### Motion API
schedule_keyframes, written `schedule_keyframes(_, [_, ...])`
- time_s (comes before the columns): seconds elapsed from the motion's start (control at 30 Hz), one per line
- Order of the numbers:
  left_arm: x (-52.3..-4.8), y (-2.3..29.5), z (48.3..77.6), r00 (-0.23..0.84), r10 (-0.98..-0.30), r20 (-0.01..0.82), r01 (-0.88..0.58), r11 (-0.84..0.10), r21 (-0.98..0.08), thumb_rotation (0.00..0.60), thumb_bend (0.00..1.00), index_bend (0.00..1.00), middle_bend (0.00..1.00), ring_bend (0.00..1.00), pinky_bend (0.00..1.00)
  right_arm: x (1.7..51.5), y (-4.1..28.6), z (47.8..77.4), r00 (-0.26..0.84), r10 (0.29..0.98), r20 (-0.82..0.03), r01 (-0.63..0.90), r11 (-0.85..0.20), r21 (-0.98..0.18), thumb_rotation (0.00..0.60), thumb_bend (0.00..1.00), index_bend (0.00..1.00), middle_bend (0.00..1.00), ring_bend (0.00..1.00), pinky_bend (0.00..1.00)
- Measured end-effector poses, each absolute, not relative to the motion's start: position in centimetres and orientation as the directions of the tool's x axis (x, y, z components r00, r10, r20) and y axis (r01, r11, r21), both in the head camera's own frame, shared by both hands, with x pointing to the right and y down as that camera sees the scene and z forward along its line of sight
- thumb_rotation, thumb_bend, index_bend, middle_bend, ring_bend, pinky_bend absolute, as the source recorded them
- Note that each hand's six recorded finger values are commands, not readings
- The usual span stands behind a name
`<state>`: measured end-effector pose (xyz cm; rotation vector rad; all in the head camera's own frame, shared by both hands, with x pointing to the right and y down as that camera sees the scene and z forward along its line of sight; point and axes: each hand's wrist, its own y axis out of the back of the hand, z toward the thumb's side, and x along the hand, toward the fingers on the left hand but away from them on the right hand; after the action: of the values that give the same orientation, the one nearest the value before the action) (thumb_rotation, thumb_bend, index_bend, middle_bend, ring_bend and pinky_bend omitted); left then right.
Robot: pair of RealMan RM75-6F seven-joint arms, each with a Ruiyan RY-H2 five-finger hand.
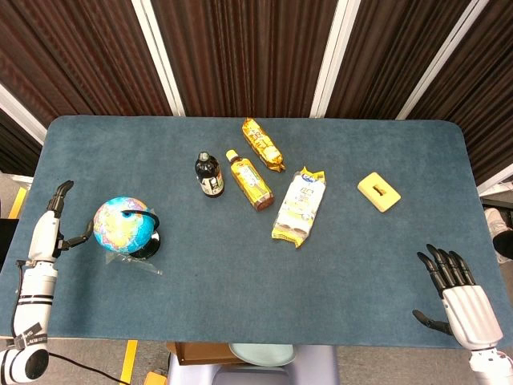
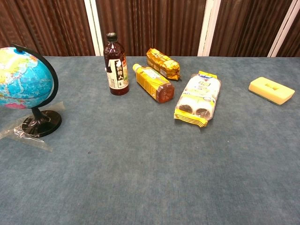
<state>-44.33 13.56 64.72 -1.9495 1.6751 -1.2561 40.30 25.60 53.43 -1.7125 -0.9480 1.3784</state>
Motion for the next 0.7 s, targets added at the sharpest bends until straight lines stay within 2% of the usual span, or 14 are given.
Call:
schedule_keyframes(0.47, [-44.7,11.6,66.1,-0.062,-0.895,0.442,-0.668,-0.291,-0.685,0.6,0.3,0.0,0.0,0.0,0.0,40.1,25.6,54.1,0.141,0.878,-0.457,0.075,-0.47,-0.88,0.6,0.19,0.0,0.0,0.0,0.0])
schedule_keyframes(0.7, [-46.0,10.7,65.3,-0.079,-0.913,0.4,-0.603,-0.276,-0.748,0.6,0.36,0.0,0.0,0.0,0.0,39.9,25.7,54.5,0.139,0.874,-0.465,0.058,-0.476,-0.878,0.6,0.19,0.0,0.0,0.0,0.0])
